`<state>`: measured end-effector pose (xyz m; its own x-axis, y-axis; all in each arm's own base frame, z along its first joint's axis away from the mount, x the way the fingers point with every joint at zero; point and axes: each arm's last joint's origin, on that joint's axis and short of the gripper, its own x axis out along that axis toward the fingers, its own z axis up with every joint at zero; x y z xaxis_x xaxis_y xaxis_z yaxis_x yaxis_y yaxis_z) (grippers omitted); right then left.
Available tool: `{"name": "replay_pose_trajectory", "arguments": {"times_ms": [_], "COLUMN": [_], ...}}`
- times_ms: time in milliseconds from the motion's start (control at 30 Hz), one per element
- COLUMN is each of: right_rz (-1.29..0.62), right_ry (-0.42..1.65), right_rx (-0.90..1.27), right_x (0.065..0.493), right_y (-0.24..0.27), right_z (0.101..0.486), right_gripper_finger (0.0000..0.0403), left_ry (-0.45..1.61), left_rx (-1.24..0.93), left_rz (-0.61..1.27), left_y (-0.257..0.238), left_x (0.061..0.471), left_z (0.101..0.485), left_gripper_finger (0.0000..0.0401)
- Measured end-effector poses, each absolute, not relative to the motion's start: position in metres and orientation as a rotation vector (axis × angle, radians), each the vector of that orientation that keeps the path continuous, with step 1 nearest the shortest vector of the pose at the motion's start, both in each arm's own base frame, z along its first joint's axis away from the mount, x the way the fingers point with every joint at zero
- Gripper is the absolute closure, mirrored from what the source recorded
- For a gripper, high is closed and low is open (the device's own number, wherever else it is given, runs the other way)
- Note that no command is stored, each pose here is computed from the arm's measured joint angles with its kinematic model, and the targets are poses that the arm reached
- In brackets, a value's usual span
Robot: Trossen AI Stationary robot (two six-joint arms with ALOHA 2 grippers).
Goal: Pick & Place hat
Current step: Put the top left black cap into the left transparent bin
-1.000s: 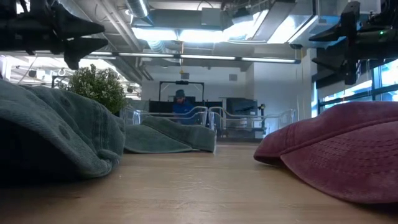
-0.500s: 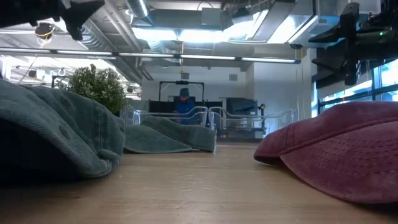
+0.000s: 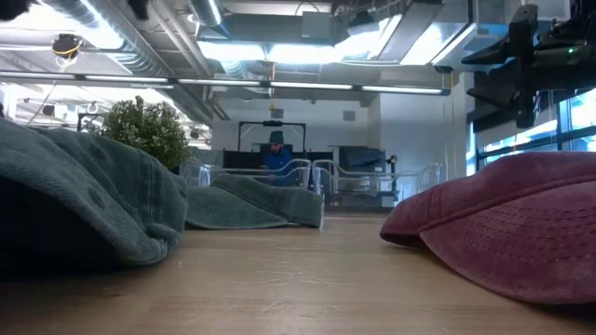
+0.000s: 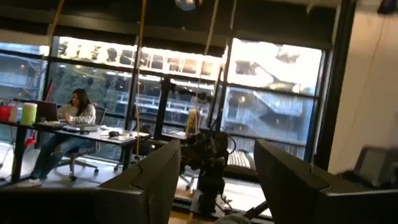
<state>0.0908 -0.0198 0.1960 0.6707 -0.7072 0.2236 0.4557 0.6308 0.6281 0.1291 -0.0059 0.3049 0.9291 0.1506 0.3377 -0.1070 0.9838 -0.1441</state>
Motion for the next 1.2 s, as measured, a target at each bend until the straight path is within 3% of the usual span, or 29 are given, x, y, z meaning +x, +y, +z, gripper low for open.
{"name": "replay_pose_trajectory", "arguments": {"times_ms": [167,467,833,1200], "right_rz": [-0.696,-0.696,-0.715,-0.722], "right_ry": [-0.483,-0.482,-0.400,-0.385], "right_rx": [0.568,0.565,0.551,0.527], "right_x": [0.091,0.091,0.093,0.093], "right_y": [-0.020,-0.020,-0.020,-0.020], "right_z": [0.196,0.196,0.187,0.187], "right_gripper_finger": [0.0114,0.0114,0.0114,0.0114], "left_ry": [-0.171,0.329,0.544,0.828], "left_rx": [-0.002,-0.008,0.016,0.293], "left_rz": [0.097,0.038,-0.258,-0.134], "left_y": [-0.003,0.043,0.099,0.108], "left_x": [0.164,0.236,0.317,0.355], "left_z": [0.334,0.357,0.311,0.245], "left_gripper_finger": [0.0207,0.0211,0.0215,0.0217]}}
